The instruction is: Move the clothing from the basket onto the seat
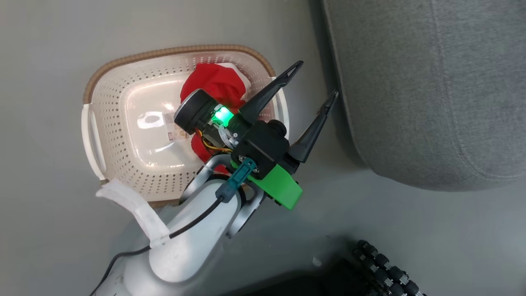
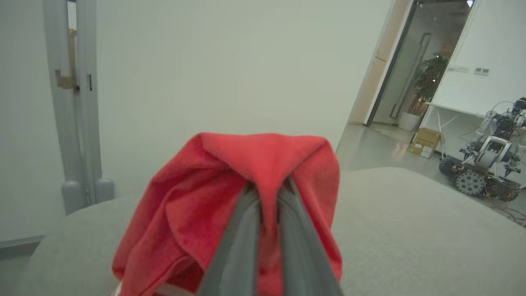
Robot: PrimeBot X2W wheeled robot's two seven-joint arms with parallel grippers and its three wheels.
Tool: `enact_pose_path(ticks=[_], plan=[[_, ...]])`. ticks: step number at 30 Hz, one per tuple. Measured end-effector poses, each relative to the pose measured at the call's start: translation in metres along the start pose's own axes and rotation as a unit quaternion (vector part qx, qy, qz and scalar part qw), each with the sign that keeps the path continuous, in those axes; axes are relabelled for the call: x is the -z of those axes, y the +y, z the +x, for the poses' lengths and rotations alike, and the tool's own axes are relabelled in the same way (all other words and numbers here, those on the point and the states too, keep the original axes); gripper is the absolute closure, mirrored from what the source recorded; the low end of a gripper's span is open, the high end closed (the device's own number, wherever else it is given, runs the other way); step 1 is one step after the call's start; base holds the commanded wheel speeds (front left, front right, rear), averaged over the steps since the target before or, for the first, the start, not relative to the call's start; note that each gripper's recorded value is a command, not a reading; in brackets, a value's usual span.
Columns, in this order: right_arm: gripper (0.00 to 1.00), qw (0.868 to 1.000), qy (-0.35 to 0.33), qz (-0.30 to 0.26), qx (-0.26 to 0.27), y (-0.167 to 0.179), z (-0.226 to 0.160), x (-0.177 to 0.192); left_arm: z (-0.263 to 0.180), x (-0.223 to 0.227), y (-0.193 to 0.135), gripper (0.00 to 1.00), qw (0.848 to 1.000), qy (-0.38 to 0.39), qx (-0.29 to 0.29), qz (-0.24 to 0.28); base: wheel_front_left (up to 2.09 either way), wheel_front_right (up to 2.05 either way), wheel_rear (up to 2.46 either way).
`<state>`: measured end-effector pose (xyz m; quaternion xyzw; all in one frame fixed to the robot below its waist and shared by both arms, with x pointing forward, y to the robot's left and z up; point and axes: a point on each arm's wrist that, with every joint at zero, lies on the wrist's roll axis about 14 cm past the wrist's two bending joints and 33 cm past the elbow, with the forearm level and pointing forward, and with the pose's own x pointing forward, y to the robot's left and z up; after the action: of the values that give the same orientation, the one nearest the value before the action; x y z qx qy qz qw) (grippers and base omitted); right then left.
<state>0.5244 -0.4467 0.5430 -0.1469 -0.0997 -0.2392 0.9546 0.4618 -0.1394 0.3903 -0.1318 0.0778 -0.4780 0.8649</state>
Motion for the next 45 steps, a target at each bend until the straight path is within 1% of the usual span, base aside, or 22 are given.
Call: enact_pose_path(ticks=[3, 6, 8, 9, 10, 11, 14, 19, 24, 28, 31, 33, 35, 37, 38, 40, 43, 45], plan=[[1.00, 0.997, 0.083, 0.009, 0.006, 0.008, -0.023, 0.062, -0.005, 0.011, 0.009, 0.00, 1.000, 0.010, -0.014, -0.006, 0.00, 0.00, 0.00], [1.00, 0.990, 0.139, 0.023, 0.021, 0.011, -0.046, 0.103, -0.011, 0.019, 0.014, 0.00, 1.000, 0.018, -0.022, -0.005, 0.00, 0.00, 0.00], [1.00, 0.986, 0.159, 0.030, 0.033, 0.008, -0.059, 0.115, -0.013, 0.019, 0.018, 0.00, 0.999, 0.016, -0.031, -0.003, 0.00, 0.00, 0.00], [0.82, 0.985, 0.164, 0.033, 0.040, 0.004, -0.065, 0.117, -0.014, 0.018, 0.019, 0.00, 0.999, 0.015, -0.034, -0.003, 0.00, 0.00, 0.00], [0.55, 0.984, 0.167, 0.035, 0.046, 0.001, -0.070, 0.117, -0.015, 0.016, 0.020, 0.00, 0.999, 0.012, -0.040, -0.005, 0.00, 0.00, 0.00], [0.00, 0.983, 0.172, 0.036, 0.049, -0.001, -0.075, 0.118, -0.015, 0.014, 0.021, 0.00, 0.999, 0.010, -0.045, -0.008, 0.00, 0.00, 0.00], [0.00, 0.982, 0.179, 0.035, 0.054, -0.006, -0.092, 0.115, -0.020, 0.011, 0.020, 0.00, 0.998, 0.008, -0.058, -0.017, 0.00, 0.00, 0.00], [0.00, 0.985, 0.163, 0.032, 0.041, -0.010, -0.110, 0.087, -0.032, 0.001, 0.022, 0.00, 0.995, 0.004, -0.097, -0.034, 0.00, 0.00, 0.00], [0.00, 0.989, 0.140, 0.038, 0.009, -0.002, -0.129, 0.055, -0.050, -0.015, 0.021, 0.00, 0.991, -0.008, -0.135, -0.019, 0.00, 0.00, 0.00], [0.00, 0.990, 0.126, 0.052, -0.033, 0.018, -0.146, 0.032, -0.075, -0.034, 0.031, 0.00, 0.980, -0.021, -0.195, -0.008, 0.00, 0.00, 0.00], [0.00, 0.988, 0.115, 0.076, -0.073, 0.045, -0.157, 0.016, -0.096, -0.069, 0.038, 0.00, 0.968, -0.065, -0.241, 0.007, 0.00, 0.00, 0.00], [0.00, 0.984, 0.104, 0.096, -0.108, 0.069, -0.164, 0.003, -0.117, -0.089, 0.043, 0.00, 0.957, -0.089, -0.274, 0.020, 0.00, 0.00, 0.00], [0.00, 0.979, 0.095, 0.114, -0.139, 0.091, -0.174, -0.010, -0.139, -0.099, 0.045, 0.00, 0.946, -0.103, -0.305, 0.023, 0.00, 0.00, 0.00], [0.00, 0.970, 0.087, 0.136, -0.182, 0.120, -0.189, -0.024, -0.166, -0.110, 0.047, 0.00, 0.933, -0.116, -0.339, 0.035, 0.00, 0.00, 0.00], [0.00, 0.967, 0.084, 0.141, -0.194, 0.128, -0.193, -0.028, -0.173, -0.112, 0.046, 0.00, 0.930, -0.119, -0.347, 0.038, 0.00, 0.00, 0.00], [0.00, 0.957, 0.073, 0.164, -0.227, 0.149, -0.207, -0.045, -0.199, -0.119, 0.045, 0.00, 0.917, -0.127, -0.374, 0.049, 0.00, 0.00, 0.00], [0.00, 0.945, 0.057, 0.188, -0.260, 0.168, -0.222, -0.066, -0.231, -0.124, 0.041, 0.00, 0.902, -0.133, -0.406, 0.063, 0.00, 0.00, 0.00], [0.00, 0.940, 0.042, 0.200, -0.272, 0.173, -0.230, -0.081, -0.251, -0.127, 0.038, 0.00, 0.892, -0.138, -0.425, 0.068, 0.00, 0.00, 0.00]])
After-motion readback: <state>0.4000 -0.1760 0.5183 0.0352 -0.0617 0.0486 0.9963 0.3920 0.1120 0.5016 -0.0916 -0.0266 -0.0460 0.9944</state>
